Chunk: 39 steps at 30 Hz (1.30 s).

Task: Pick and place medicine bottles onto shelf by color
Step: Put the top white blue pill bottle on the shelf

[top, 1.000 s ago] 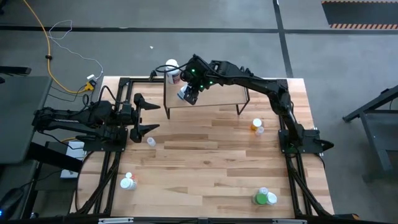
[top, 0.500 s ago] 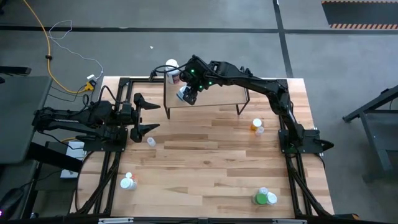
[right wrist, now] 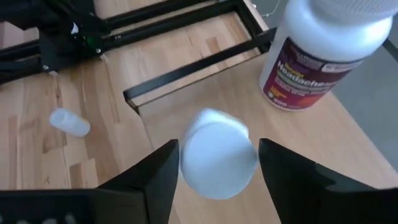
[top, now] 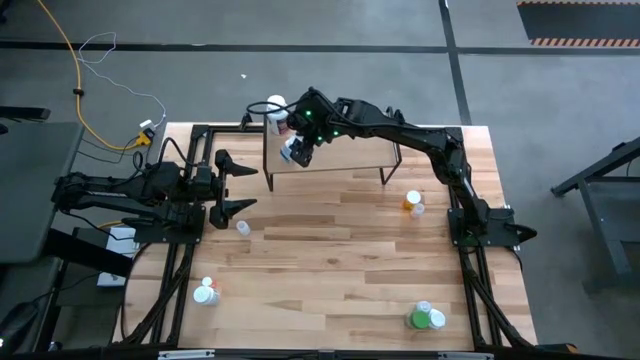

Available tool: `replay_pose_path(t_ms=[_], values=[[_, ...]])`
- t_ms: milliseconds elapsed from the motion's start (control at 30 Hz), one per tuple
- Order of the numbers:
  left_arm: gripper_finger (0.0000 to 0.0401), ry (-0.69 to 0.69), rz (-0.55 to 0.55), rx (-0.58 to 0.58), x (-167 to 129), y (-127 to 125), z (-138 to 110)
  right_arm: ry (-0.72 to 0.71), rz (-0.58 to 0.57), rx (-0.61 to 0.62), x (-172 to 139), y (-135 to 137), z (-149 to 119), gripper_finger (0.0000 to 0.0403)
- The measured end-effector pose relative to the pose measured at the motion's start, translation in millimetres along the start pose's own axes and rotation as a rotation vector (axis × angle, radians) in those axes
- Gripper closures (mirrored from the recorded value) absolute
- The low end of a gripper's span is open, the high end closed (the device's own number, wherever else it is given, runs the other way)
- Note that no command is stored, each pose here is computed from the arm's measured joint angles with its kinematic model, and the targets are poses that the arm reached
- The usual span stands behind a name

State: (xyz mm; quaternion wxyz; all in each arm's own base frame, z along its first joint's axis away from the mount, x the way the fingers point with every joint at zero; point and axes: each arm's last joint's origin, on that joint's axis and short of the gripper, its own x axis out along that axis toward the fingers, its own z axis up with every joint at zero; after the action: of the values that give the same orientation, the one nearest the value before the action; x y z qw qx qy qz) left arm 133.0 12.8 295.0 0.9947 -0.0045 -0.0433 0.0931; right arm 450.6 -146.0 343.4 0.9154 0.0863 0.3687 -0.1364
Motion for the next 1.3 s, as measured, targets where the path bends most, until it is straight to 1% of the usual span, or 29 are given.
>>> replay_pose_path(t_ms=[200,267,400,533,667,800,867,933,1000,1100,1200,1300], values=[[0.0046,0.000,0.000,0.000,0,0,0,-0.001,0.000,-0.002,0,0,0,0.0150],[0.0046,0.000,0.000,0.000,0,0,0,-0.010,0.000,-0.019,0,0,1,0.0141],[0.0046,0.000,0.000,0.000,0,0,0,-0.041,-0.020,-0.052,0,0,4,0.0135],[0.0046,0.002,0.000,0.000,0,0,0,-0.028,-0.059,-0.104,-2,-1,4,0.0135],[0.0046,0.034,0.000,-0.021,0,0,-3,0.061,-0.107,-0.139,-10,-3,-2,0.0135],[0.0046,0.040,0.000,-0.029,0,0,-4,0.249,-0.151,-0.190,-14,-7,-19,0.0135],[0.0046,0.041,0.001,-0.032,0,0,-4,0.325,-0.152,-0.200,-16,-9,-26,0.0135],[0.0046,0.041,0.001,-0.037,0,0,-4,0.365,-0.146,-0.208,-17,-11,-29,0.0135],[0.0046,0.041,0.001,-0.037,0,0,-4,0.373,-0.139,-0.231,-20,-13,-30,0.0135],[0.0046,0.041,0.001,-0.037,0,0,-4,0.366,-0.114,-0.327,-21,-13,-28,0.0135],[0.0046,0.041,0.002,-0.037,0,0,-4,0.368,-0.146,-0.510,-16,-16,-27,0.0135],[0.0046,0.040,0.002,-0.037,0,0,-4,0.358,-0.123,-0.674,-14,-16,-25,0.0135]])
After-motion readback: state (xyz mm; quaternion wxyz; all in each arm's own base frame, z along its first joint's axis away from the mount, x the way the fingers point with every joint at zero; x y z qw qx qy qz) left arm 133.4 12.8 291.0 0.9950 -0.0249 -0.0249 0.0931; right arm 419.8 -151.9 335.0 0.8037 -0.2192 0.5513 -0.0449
